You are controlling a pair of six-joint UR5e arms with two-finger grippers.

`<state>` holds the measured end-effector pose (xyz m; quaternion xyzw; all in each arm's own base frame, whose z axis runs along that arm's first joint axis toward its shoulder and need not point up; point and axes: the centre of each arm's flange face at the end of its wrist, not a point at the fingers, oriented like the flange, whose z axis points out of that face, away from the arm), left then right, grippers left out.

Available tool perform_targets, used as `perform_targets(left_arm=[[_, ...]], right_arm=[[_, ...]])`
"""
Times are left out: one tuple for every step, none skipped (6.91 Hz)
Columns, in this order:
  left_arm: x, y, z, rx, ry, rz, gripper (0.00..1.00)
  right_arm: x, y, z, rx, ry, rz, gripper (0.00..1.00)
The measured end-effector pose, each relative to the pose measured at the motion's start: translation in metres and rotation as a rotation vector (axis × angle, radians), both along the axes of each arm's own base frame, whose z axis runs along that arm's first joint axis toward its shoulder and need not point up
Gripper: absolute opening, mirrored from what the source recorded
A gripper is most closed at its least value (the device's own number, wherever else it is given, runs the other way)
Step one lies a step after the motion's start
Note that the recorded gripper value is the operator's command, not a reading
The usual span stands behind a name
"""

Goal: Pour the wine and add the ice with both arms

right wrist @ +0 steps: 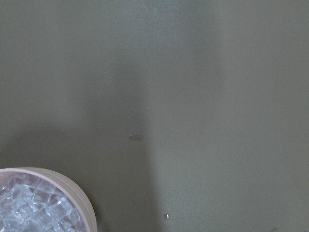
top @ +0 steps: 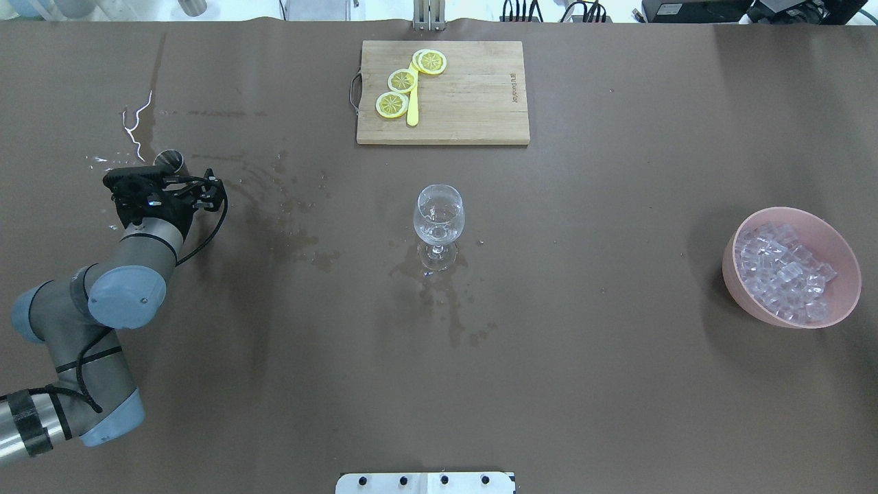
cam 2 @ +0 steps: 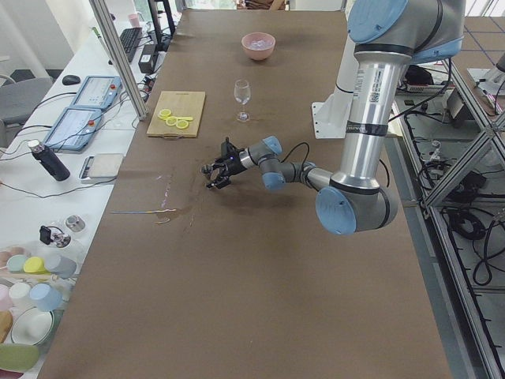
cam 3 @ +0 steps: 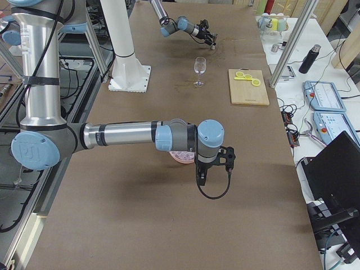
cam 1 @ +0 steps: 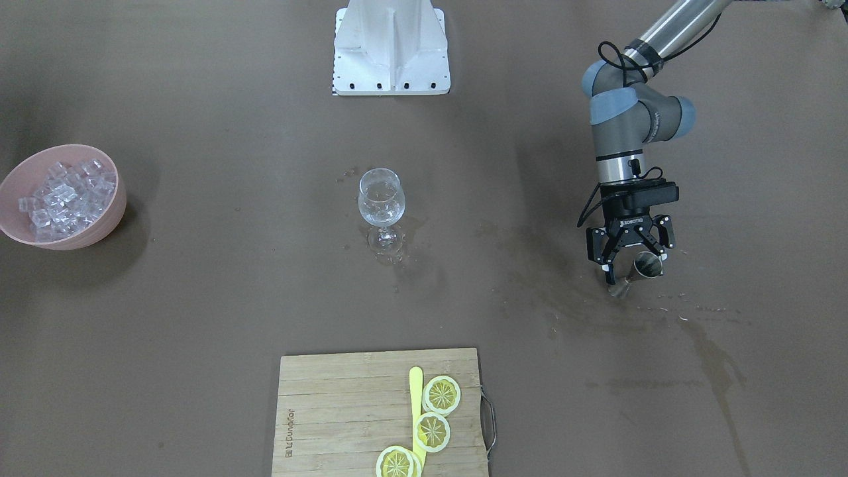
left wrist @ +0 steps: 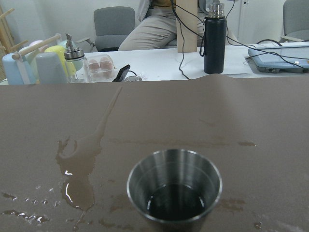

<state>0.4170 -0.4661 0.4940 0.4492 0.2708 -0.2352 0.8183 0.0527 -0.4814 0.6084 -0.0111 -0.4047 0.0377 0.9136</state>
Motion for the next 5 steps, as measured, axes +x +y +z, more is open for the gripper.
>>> perform_targets(left_arm=[[0.001, -0.002, 0.000, 0.000, 0.000, -0.002, 0.86], [0.001, -0.003, 0.001, -0.001, -0.002, -0.003, 0.86], [0.002, -0.003, 0.002, -0.001, 0.000, -0.003, 0.83], [0.003, -0.004, 0.006, 0.004, 0.008, -0.004, 0.77], [0.006, -0.006, 0.011, 0.013, 0.023, -0.004, 0.69]], right_arm=[[-0.001, 0.000, 0.000, 0.000, 0.001, -0.001, 1.00], [-0.001, 0.000, 0.000, 0.000, 0.001, -0.003, 1.00], [-0.003, -0.001, 0.000, 0.001, 0.002, -0.006, 1.00], [-0.004, -0.001, -0.001, 0.002, 0.002, -0.008, 1.00], [-0.004, -0.002, -0.001, 0.002, 0.002, -0.008, 1.00]])
